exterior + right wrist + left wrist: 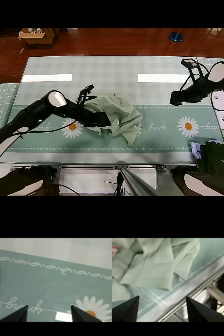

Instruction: Fold the shirts.

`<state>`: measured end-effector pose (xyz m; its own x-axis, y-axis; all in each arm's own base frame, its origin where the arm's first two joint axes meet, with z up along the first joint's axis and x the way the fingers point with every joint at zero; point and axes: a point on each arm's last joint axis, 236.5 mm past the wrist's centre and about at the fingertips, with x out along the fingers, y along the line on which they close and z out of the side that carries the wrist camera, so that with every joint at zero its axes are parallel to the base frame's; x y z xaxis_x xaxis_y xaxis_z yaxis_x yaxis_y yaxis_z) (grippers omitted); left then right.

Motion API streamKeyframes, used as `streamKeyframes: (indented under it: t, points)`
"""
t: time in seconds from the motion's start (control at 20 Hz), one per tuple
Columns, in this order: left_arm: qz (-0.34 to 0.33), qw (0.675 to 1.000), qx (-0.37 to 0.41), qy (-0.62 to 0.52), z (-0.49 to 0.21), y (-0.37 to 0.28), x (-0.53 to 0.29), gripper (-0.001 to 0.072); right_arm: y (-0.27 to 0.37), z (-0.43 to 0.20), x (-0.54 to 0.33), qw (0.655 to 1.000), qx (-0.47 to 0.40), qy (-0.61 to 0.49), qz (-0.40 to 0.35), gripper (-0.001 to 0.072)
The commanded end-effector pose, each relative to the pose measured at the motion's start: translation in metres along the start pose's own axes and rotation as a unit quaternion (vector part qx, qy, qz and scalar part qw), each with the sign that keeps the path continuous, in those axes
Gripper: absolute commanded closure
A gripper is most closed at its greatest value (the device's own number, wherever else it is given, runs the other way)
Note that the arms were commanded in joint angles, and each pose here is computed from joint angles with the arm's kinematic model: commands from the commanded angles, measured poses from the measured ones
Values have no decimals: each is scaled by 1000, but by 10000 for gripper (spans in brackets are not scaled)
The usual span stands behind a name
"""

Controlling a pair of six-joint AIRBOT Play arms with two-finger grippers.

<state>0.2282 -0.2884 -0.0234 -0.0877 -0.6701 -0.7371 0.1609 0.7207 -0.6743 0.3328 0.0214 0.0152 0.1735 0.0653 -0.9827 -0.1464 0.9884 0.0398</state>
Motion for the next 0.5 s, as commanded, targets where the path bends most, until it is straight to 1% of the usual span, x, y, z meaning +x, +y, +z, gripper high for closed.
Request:
streamKeyframes:
  t: [0.0,0.1,0.45]
  points:
    - [-22,999,-33,10,-2,-7,30,39,39,10,-2,996,-24,-25,83,117]
    - [-20,999,-29,28,-12,-9,36,39,53,17,-5,992,-29,-40,113,117]
    - [-26,998,-13,63,-32,-18,29,39,52,17,-5,993,-31,-41,109,117]
